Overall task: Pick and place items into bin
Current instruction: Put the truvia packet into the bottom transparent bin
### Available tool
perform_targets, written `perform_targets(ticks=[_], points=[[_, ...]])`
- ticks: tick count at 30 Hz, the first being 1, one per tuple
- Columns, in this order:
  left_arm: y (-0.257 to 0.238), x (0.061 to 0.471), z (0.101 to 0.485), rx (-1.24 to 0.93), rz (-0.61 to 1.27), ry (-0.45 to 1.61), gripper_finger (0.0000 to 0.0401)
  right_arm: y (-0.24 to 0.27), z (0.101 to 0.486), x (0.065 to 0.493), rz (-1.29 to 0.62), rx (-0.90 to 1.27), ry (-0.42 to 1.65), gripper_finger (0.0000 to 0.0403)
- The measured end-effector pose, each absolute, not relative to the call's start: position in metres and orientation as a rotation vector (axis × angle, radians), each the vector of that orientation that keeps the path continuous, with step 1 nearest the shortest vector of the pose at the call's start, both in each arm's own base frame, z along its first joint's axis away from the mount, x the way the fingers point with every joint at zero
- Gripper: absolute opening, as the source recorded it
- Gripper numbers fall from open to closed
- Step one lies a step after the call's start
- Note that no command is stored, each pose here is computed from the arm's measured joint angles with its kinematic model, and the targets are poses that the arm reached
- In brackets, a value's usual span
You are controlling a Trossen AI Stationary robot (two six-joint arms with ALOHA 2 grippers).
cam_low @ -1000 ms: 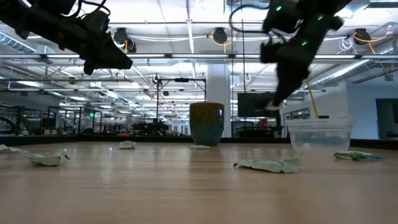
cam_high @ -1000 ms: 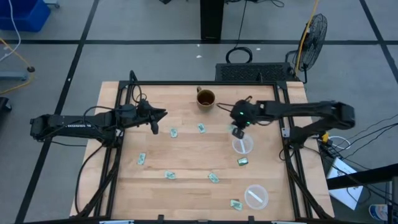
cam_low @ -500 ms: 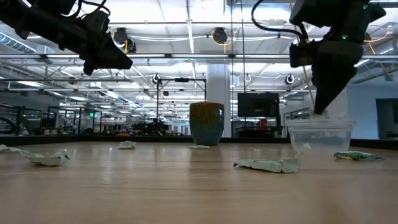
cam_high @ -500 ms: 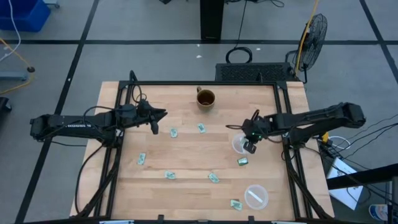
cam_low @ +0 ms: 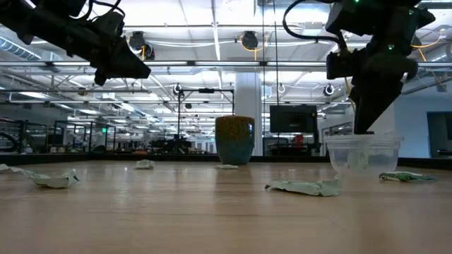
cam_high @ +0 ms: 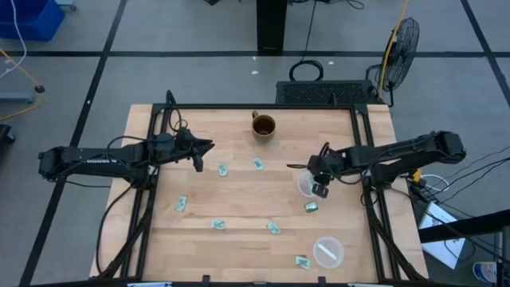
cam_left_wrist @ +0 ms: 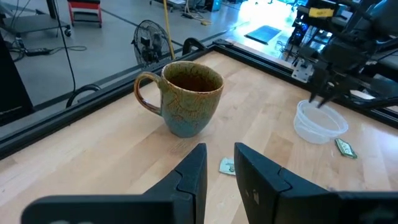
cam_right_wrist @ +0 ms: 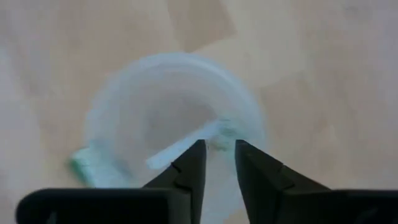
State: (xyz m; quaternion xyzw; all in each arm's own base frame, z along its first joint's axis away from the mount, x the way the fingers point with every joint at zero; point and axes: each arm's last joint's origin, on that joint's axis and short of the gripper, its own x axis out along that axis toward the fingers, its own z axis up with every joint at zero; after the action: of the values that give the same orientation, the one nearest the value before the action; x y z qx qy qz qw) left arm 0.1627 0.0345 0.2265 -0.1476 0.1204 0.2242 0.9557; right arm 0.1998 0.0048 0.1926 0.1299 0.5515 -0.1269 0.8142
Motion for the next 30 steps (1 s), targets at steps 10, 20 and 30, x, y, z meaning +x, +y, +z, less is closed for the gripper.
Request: perform_targets(ticks=[10,20,30], points=[[0.035,0.163,0.226,-0.298,0.455,0.246,0.0086,0.026,0.223,0.207,0.206,0.234,0.902,0.0097],[0.034,0.163,0.226,-0.298,0.454,0.246,0.0086,0.075,0.210,0.203,0.382,0.153,0.997,0.0095],[0.034,0.163,0.226,-0.304,0.456,0.244,0.0086,0.099,0.169,0.214,0.359,0.047,1.206,0.0109]])
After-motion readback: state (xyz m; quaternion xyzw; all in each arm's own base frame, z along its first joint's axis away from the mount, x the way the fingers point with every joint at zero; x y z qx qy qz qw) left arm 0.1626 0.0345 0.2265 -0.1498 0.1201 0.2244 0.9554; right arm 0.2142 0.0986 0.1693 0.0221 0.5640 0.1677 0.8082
